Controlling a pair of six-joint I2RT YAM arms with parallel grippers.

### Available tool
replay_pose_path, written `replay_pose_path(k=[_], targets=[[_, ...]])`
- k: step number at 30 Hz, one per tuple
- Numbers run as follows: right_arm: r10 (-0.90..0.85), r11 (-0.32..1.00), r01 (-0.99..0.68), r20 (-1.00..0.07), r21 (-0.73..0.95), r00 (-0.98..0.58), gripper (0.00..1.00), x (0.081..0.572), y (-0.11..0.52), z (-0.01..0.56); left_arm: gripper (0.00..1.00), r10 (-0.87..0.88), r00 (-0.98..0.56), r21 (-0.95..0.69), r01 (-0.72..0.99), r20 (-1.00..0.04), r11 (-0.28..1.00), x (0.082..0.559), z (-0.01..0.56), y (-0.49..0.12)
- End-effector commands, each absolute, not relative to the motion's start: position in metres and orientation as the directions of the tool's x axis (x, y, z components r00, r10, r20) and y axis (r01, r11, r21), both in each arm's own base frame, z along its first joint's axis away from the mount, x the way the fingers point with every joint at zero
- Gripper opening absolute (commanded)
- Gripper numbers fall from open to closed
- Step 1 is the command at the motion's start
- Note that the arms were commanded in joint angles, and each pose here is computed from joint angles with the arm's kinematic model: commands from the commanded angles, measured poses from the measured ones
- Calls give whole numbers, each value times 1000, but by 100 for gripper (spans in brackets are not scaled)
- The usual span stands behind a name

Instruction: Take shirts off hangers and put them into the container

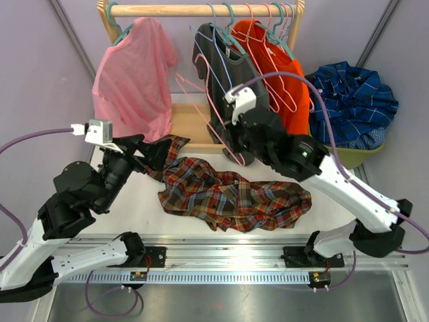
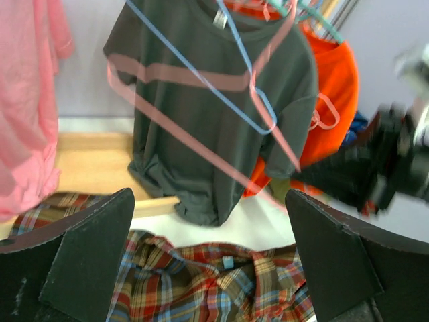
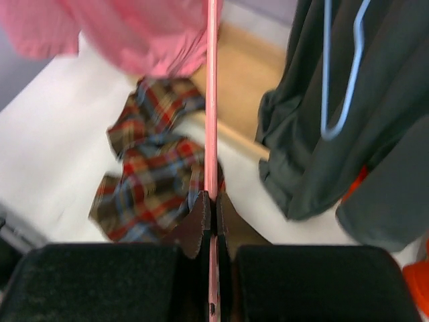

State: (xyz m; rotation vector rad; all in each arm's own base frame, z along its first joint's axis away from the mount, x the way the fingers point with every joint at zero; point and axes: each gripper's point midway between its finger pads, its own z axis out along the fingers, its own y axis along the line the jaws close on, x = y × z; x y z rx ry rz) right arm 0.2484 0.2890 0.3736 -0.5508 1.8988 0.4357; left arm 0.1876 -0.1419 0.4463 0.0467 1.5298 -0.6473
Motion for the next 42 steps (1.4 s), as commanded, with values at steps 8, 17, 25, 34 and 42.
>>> replay_pose_path(k=[8,17,25,34,42], targets=[[-53,930,-368,-994,-13,-100,0,337,340,455,99,-330,-184,-374,325,-926,869,189,392,-135],[18,960,-278,-995,46,-100,0,410,342,455,99,-343,-224,-401,314,-912,861,183,371,-131],[84,957,-273,-993,103,-79,0,444,333,466,99,-346,-249,-414,314,-904,855,182,362,-135],[63,936,-334,-987,110,-149,0,442,345,444,99,-344,-253,-413,312,-904,856,185,360,-139],[56,934,-329,-966,140,-252,0,426,337,413,99,-343,-253,-412,313,-905,856,184,361,-139]])
